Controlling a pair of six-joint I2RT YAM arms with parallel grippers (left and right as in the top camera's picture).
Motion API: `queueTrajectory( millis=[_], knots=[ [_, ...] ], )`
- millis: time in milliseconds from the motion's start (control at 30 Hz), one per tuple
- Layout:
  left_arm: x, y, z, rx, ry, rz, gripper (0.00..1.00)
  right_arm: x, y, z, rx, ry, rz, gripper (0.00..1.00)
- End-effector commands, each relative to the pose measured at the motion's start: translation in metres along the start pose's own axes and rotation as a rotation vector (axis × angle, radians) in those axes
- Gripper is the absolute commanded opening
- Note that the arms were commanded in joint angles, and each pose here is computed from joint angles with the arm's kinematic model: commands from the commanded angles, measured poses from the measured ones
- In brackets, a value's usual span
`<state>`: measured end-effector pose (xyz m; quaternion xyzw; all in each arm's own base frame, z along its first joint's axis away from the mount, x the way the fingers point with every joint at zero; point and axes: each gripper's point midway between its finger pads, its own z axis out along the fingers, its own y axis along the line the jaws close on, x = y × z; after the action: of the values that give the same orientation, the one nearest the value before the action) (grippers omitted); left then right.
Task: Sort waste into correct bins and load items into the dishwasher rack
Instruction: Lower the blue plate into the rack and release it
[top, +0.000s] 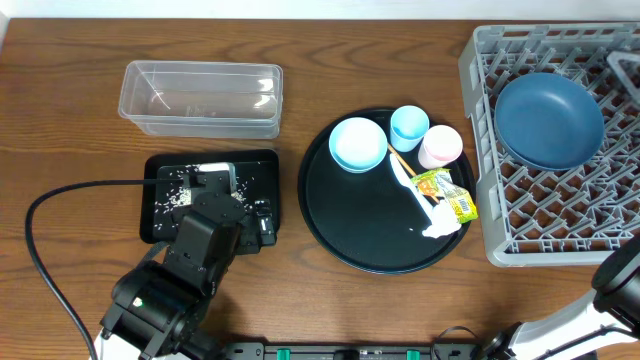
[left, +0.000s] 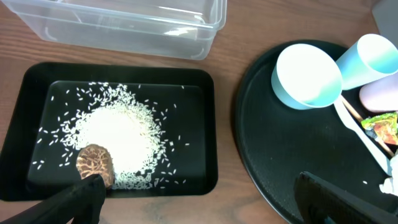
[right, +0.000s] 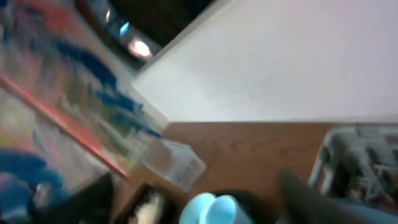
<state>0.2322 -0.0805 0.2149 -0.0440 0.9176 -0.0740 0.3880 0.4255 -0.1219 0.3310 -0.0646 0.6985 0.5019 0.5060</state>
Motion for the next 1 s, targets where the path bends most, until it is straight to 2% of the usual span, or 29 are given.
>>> queueTrajectory(
  millis=[0,100,300,433,600,700,767,867,967],
  knots=[
    [-0.006,0.002,-0.003,-0.013,-0.021,0.000,0.98,-0.010,0.049,0.015,-0.035,0.040,0.065,0.99],
    [-0.006,0.002,-0.003,-0.013,-0.021,0.000,0.98,-0.018,0.080,0.023,-0.058,0.047,0.001,0.99],
    [-0.006,0.002,-0.003,-0.013,-0.021,0.000,0.98,-0.040,0.107,0.029,-0.071,0.061,-0.044,0.99],
    [-0.006,0.002,-0.003,-0.013,-0.021,0.000,0.98,-0.043,0.118,0.033,-0.080,0.067,-0.056,0.99],
    [-0.006,0.002,-0.003,-0.013,-0.021,0.000,0.98,-0.049,0.160,0.043,-0.128,0.049,-0.071,0.99],
    [-0.006,0.002,-0.003,-0.013,-0.021,0.000,0.98,-0.063,0.179,0.047,-0.159,-0.029,-0.226,0.99],
    [-0.006,0.002,-0.003,-0.013,-0.021,0.000,0.98,-0.072,0.162,0.049,-0.133,-0.051,-0.199,0.99],
    [-0.006,0.002,-0.003,-0.013,-0.021,0.000,0.98,-0.074,0.094,0.051,-0.002,-0.099,0.084,0.99],
    [-0.006,0.002,-0.003,-0.013,-0.021,0.000,0.98,-0.056,0.043,0.045,0.164,-0.127,0.200,0.99]
  ],
)
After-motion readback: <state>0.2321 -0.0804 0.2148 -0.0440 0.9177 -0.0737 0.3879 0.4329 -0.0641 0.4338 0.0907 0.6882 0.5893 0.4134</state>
